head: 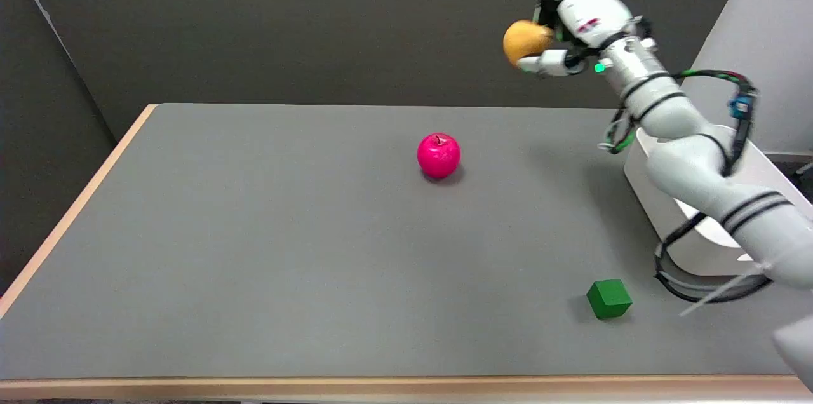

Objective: Place the yellow pear into the white box.

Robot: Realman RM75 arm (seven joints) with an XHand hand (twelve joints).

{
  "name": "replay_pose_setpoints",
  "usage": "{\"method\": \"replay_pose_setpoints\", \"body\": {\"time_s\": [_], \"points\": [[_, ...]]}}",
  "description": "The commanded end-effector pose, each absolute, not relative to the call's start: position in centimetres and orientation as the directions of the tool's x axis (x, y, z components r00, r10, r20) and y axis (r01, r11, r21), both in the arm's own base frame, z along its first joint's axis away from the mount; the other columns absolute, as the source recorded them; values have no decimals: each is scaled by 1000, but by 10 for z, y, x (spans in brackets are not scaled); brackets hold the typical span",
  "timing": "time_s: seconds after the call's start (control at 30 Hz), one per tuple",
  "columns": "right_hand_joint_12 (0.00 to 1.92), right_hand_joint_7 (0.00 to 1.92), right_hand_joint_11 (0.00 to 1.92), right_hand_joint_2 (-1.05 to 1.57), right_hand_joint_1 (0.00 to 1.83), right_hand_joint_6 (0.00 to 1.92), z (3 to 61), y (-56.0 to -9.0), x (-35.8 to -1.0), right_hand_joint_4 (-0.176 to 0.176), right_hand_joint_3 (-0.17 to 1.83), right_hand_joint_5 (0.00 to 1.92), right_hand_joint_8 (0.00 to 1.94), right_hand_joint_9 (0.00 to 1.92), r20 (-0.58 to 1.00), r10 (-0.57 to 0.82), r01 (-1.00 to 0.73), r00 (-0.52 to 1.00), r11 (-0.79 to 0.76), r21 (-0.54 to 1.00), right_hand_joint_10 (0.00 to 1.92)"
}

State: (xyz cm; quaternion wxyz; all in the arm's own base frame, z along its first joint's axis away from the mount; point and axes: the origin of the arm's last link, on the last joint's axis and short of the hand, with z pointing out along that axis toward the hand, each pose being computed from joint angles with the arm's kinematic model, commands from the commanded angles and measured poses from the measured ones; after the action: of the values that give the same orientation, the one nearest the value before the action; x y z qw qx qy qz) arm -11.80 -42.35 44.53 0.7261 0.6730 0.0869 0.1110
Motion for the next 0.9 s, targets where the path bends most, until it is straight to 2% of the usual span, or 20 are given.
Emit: {"method": "replay_pose_setpoints", "body": {"time_s": [0.03, 0.3, 0.9], "points": [[1921, 881, 564, 1051, 1186, 1513, 524, -283, -78, -111, 419, 608, 1388, 832, -209, 412, 56, 887, 354, 934, 1554], [1921, 884, 582, 1039, 1185, 1517, 557, -231, -101, -107, 440, 613, 1387, 839, -241, 355, 41, 904, 488, 872, 1562], [1921, 882, 577, 1035, 1182, 1521, 601, -163, -181, -101, 449, 615, 1387, 837, -73, 287, -134, 955, 639, 757, 1565]]}}
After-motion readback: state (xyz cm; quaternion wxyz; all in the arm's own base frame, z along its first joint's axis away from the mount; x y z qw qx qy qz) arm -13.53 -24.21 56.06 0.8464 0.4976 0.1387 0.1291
